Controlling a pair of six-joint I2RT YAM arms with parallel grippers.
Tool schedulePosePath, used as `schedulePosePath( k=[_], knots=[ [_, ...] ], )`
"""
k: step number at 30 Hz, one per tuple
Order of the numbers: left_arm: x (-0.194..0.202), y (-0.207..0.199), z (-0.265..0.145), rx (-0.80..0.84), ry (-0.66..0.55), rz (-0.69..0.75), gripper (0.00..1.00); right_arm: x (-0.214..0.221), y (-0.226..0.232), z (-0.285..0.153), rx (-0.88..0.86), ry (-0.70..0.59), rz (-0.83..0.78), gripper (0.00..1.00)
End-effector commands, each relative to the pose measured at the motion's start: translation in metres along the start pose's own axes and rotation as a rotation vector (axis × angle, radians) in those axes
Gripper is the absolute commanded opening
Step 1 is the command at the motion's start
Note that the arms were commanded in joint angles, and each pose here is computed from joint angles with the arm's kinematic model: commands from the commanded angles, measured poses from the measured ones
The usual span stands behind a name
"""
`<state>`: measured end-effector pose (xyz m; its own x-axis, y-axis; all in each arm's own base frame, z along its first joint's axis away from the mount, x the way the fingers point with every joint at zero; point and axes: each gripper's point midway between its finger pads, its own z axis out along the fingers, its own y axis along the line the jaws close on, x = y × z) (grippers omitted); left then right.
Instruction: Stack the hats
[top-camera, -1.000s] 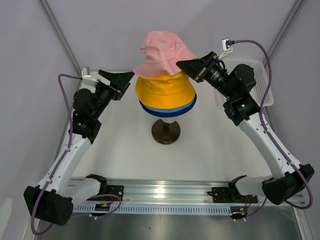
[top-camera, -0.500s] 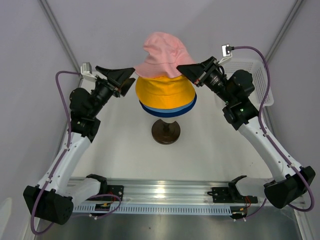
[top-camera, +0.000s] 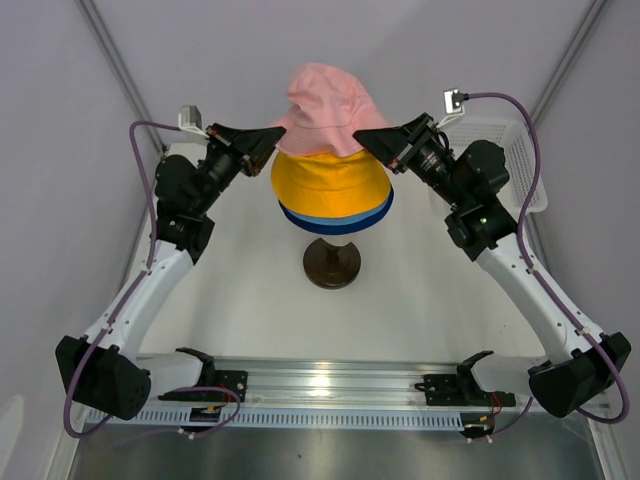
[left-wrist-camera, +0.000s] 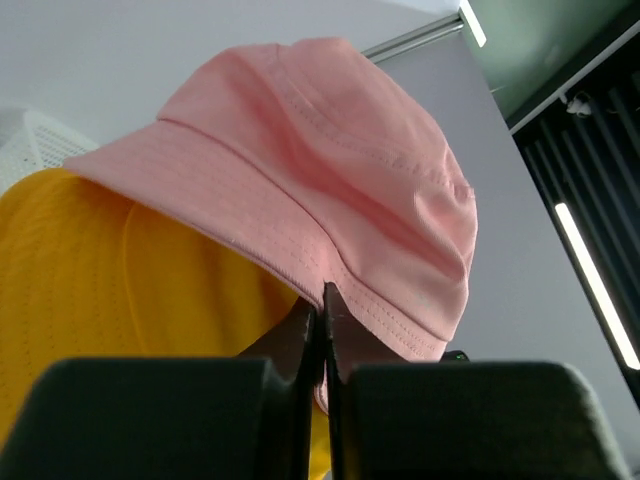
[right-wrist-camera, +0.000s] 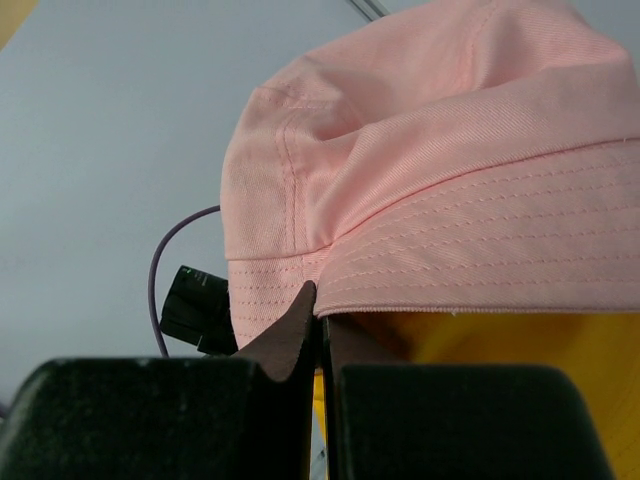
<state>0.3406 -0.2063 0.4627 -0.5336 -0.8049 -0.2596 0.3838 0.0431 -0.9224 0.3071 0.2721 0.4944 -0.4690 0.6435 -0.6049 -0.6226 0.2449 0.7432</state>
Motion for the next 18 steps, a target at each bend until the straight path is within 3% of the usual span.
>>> schedulePosePath(
  k=[1,11,18],
  knots=[
    [-0.004,-0.032,0.006,0.091,-0.027,0.013,0.01,-0.01,0.023,-0.009,-0.044,-0.04,-0.049,0.0],
    [0.001,-0.071,-0.009,0.16,0.001,0.058,0.01,-0.039,0.04,-0.026,0.007,-0.137,-0.163,0.0],
    [0.011,-0.062,-0.032,0.129,0.007,0.077,0.01,-0.041,0.039,-0.045,0.062,-0.151,-0.18,0.01]
  ],
)
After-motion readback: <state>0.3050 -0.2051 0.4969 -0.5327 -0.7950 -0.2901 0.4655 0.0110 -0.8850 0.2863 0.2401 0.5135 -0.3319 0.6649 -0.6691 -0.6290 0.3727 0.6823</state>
